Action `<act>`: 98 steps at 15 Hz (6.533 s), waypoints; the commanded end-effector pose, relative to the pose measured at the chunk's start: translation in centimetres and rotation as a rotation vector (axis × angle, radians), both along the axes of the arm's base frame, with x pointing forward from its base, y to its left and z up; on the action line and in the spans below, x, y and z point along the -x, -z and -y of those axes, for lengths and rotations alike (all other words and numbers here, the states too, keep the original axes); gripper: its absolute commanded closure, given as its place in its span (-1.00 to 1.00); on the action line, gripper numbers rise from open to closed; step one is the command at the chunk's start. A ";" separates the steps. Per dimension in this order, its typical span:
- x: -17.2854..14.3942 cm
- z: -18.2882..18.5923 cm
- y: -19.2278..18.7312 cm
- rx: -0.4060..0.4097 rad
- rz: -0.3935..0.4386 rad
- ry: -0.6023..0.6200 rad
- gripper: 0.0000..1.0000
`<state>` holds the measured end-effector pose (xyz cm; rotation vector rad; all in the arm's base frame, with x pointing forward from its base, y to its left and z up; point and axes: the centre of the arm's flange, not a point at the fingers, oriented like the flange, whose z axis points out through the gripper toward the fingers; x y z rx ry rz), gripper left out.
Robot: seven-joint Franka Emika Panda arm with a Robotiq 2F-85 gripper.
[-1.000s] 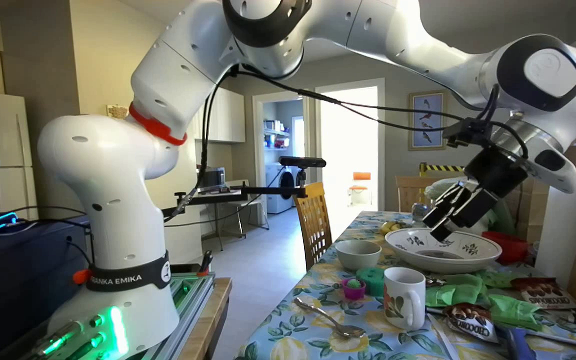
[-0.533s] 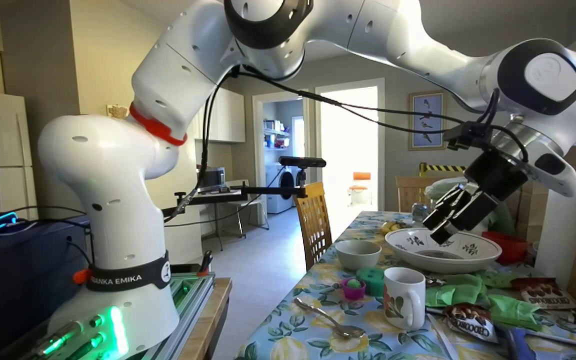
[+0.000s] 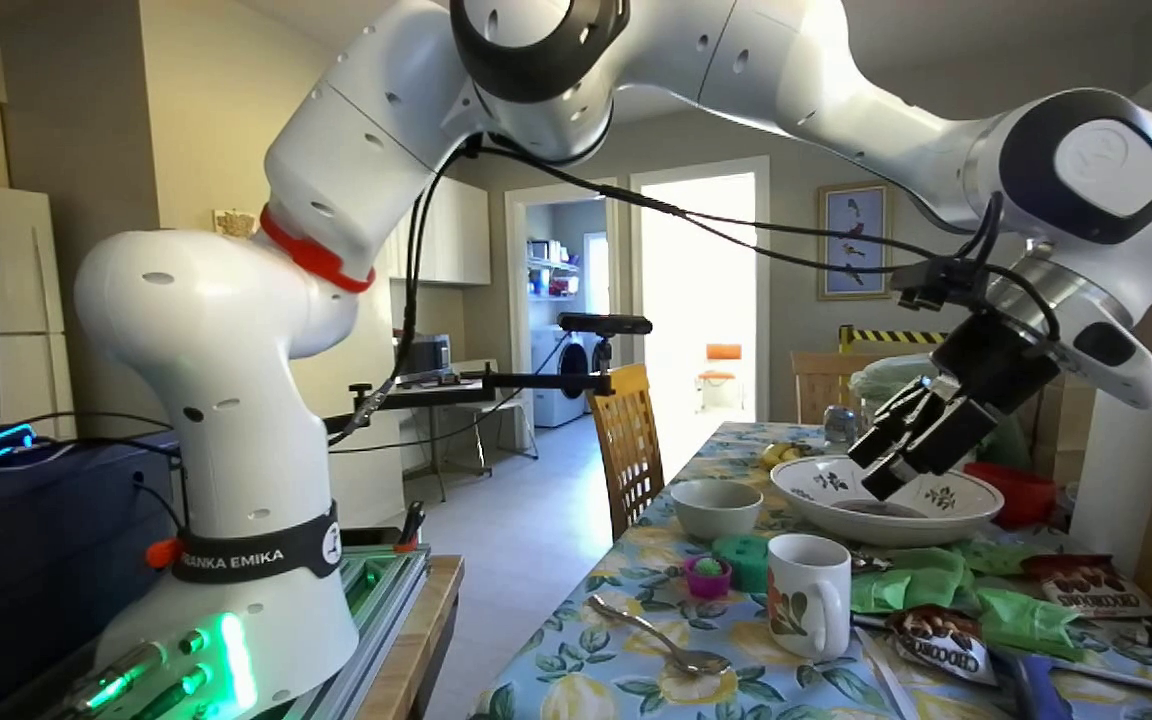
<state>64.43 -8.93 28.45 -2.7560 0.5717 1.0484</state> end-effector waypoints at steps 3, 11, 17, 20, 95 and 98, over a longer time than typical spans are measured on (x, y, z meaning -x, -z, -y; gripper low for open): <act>-0.9 1.4 3.0 -0.083 0.030 0.037 -1.00; -1.6 2.6 6.2 -0.147 0.129 0.079 -1.00; -0.7 2.3 8.3 -0.136 0.104 0.066 -1.00; 0.0 2.1 9.3 -0.138 0.084 0.065 -1.00; 0.9 4.4 18.8 -0.168 -0.327 0.253 0.11; 0.9 4.7 19.1 -0.170 -0.334 0.258 0.09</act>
